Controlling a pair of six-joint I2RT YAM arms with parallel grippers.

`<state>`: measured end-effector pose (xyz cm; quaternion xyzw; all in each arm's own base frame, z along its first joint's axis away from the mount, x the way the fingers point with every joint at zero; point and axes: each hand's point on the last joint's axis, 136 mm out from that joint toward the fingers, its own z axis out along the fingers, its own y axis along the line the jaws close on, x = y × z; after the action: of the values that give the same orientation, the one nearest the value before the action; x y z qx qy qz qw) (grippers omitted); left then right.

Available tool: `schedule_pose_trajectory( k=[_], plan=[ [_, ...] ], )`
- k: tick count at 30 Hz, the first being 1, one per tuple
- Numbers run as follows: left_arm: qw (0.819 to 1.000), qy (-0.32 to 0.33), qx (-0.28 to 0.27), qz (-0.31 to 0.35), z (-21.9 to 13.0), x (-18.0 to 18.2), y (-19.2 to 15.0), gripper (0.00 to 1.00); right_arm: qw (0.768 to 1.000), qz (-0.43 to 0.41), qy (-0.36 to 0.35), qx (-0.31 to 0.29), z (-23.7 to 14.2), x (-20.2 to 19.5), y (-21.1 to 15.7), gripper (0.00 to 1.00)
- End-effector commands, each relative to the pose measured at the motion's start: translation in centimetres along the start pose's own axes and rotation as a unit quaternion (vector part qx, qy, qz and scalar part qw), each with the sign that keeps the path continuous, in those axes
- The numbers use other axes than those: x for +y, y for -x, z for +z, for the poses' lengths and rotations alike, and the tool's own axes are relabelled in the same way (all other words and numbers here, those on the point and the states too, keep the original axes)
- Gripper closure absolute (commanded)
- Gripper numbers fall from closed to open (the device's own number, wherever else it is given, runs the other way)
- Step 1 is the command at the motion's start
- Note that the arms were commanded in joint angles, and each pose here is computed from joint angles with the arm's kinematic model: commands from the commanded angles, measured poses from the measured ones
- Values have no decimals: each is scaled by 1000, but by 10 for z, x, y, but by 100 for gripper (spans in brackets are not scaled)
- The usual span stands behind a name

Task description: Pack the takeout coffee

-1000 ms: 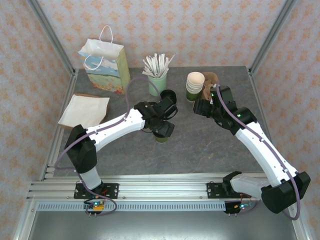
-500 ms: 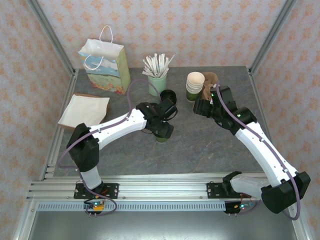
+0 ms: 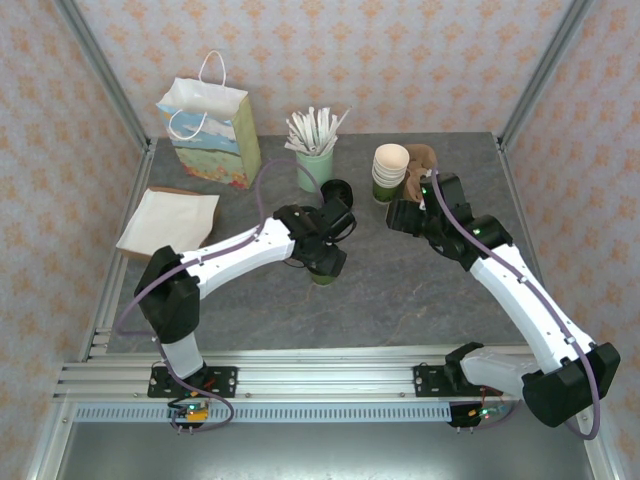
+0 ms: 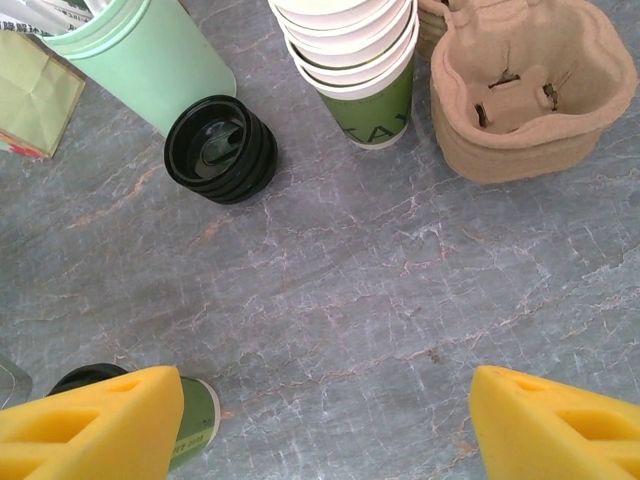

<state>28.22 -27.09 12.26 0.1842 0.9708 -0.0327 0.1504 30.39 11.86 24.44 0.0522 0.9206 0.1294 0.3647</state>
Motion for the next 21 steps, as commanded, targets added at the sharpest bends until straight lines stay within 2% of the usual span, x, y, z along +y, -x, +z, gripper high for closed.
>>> schedule_pose_trajectory(
  k=[1, 9, 21],
  plan=[
    [995, 51, 81, 27, 38, 16, -39, 30, 1000, 4, 9, -11, -3, 4, 4, 24],
    [999, 24, 17, 13, 1, 7, 2, 26, 1000, 2, 14, -10, -3, 8, 9, 24],
    [1000, -3, -7, -3, -15, 3, 14, 20, 1000, 3, 10, -6, 0, 5, 4, 24]
  ],
)
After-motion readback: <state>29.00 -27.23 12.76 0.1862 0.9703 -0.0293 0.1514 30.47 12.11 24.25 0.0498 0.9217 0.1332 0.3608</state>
